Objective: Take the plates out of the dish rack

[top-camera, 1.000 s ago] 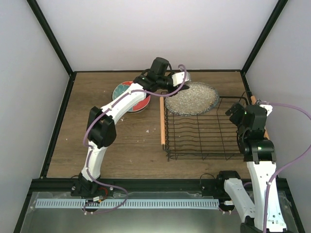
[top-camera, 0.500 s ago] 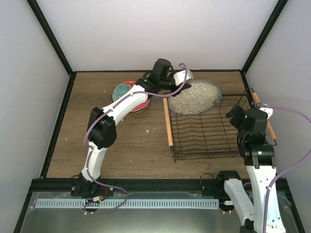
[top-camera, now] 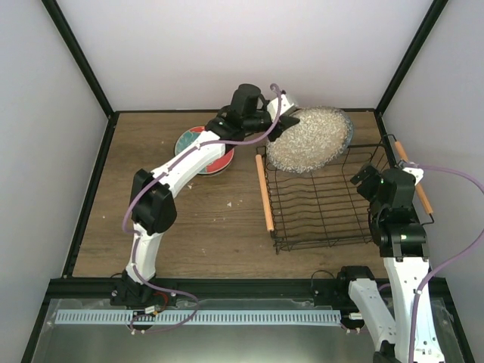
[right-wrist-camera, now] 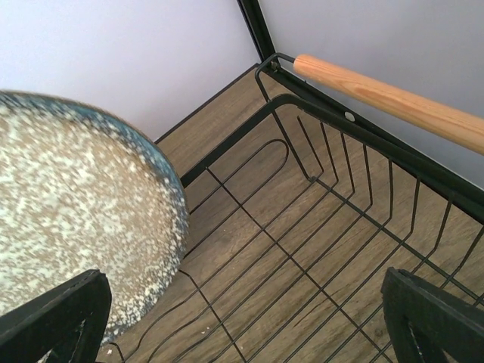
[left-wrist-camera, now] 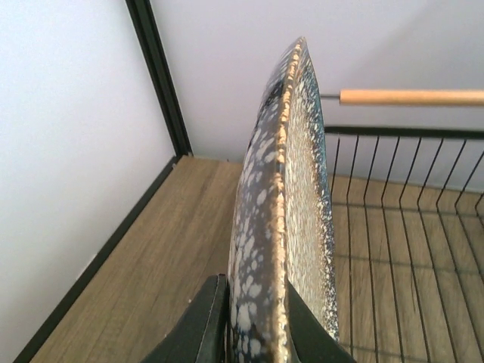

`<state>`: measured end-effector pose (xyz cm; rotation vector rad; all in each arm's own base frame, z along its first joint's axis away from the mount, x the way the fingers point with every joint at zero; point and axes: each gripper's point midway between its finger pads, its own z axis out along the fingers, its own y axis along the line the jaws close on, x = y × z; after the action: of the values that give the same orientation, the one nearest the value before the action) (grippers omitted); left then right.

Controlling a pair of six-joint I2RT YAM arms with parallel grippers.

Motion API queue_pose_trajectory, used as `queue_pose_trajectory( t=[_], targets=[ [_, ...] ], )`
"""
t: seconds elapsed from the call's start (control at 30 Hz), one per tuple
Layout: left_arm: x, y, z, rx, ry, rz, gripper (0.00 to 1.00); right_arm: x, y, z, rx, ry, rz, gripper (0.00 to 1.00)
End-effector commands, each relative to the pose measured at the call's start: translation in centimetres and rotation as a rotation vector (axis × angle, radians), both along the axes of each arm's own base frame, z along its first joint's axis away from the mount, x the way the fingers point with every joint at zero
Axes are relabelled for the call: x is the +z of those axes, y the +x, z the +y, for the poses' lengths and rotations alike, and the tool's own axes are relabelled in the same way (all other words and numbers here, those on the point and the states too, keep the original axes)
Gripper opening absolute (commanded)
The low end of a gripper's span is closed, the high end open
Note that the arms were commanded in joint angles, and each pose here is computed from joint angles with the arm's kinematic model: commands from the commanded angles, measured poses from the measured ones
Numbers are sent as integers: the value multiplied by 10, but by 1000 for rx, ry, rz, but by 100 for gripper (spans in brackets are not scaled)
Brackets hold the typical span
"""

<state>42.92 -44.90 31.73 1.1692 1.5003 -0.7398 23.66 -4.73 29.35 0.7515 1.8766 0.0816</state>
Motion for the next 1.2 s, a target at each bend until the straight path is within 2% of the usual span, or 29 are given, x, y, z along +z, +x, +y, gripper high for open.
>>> queue_pose_trajectory(
  t=[0.0, 0.1, 0.23, 0.37, 0.57, 0.67, 0.77, 0.87, 1.0, 1.17],
  targets=[
    [174, -28, 29, -14, -369, -269, 4, 0, 2, 2, 7, -1, -6, 100],
    [200, -22, 46, 21, -451, -254, 4, -1, 3, 2, 6, 2, -2, 100],
    [243, -10, 90, 94, -587, -233, 4, -2, 5, 2, 7, 4, 2, 100],
    [286, -1, 157, 190, -718, -209, 4, -4, 8, 3, 11, 3, 8, 100],
    [306, 16, 284, 423, -842, -143, 4, -6, 15, 6, 35, -1, 14, 100],
    [288, 24, 354, 589, -865, -90, 4, -7, 20, 8, 50, -4, 16, 100],
    [248, 29, 425, 772, -879, 8, 4, -5, 28, 11, 73, -9, 12, 100],
    [202, 18, 478, 929, -884, 108, 4, -5, 36, 15, 98, -12, 18, 100],
    [133, -10, 533, 1127, -894, 255, 4, -5, 45, 19, 129, -18, 19, 100],
    [57, -53, 569, 1297, -890, 386, 4, -7, 54, 26, 168, -16, 24, 100]
  ],
)
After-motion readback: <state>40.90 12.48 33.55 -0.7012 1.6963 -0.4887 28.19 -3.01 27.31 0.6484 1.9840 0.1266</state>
